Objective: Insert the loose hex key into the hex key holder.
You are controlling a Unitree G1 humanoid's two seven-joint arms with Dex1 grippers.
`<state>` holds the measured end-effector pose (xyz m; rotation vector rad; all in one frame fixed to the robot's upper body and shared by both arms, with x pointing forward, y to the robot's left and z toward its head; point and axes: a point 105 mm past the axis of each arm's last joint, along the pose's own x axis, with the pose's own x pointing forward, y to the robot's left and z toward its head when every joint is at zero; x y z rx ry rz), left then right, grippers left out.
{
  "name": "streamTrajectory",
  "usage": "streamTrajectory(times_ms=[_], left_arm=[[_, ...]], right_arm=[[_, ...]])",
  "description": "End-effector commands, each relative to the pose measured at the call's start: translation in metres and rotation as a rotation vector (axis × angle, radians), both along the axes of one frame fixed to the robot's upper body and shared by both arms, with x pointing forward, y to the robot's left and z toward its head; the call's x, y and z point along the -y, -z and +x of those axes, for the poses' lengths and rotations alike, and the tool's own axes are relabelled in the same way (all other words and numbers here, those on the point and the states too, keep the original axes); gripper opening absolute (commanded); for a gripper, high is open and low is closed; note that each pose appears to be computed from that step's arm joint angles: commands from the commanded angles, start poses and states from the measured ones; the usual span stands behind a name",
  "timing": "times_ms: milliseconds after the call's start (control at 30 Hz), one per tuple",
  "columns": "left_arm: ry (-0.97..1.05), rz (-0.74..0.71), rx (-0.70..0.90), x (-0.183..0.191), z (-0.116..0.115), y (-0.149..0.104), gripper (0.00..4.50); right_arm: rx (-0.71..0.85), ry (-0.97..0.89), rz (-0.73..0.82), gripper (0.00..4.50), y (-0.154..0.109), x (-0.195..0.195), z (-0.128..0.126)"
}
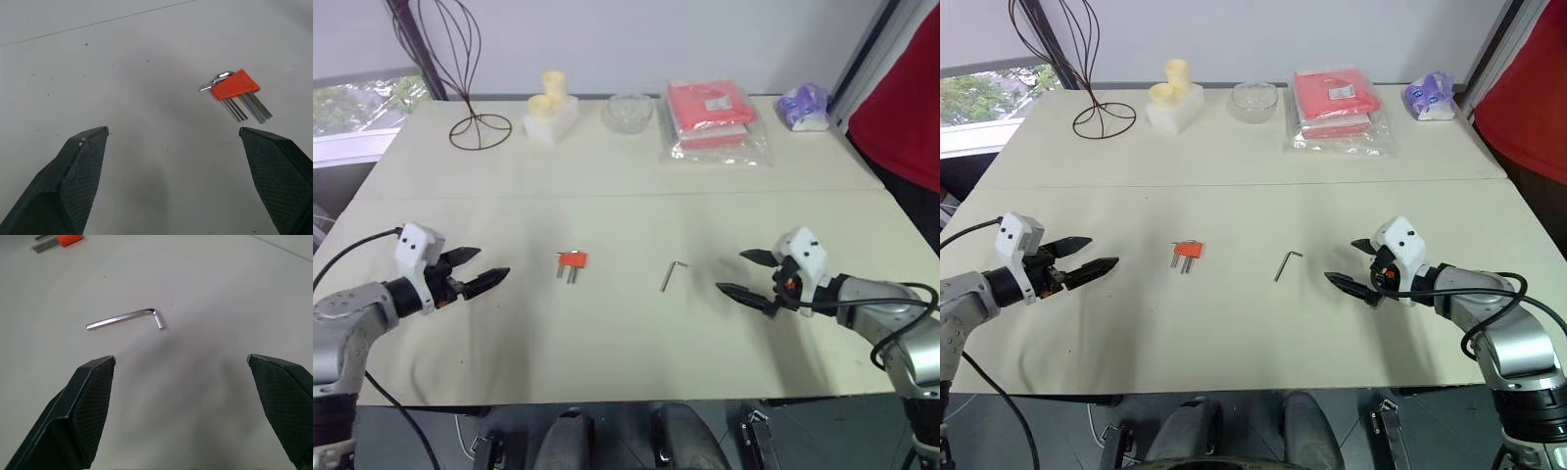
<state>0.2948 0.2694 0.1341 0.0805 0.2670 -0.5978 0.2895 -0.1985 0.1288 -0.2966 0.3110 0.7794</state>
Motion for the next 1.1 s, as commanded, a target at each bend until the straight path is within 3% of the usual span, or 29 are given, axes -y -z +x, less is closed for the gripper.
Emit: streamTrajectory(times_ms=[33,233,433,600,733,1100], left_arm=[[-0.004,0.020,0.077,-0.001,0.004,-0.019,4.46],[0.051,0.041,0.083,0.005,0.010,-0.027,4.46],[0.291,0.047,-0.009,0.032,0.007,-0.029,4.46],[0.339,0.081,-0.010,0.033,0.016,-0.033,4.46],[0.341,0.088,0.016,0.038,0.021,-0.034,4.46],[0.290,0.053,0.014,0.046,0.008,-0.016,4.46]], right_arm=[[0.053,-0.018,-0.007,4.50,-0.010,-0.003,0.006],[0.155,-0.033,0.017,4.50,-0.026,-0.024,0.029],[0.251,-0.264,0.070,4.50,-0.034,-0.103,0.050],[0.238,-0.463,0.055,4.50,-0.012,-0.158,0.053],[0.214,-0.513,0.047,4.50,0.007,-0.186,0.064],[0.208,-0.545,0.045,4.50,0.027,-0.221,0.082]])
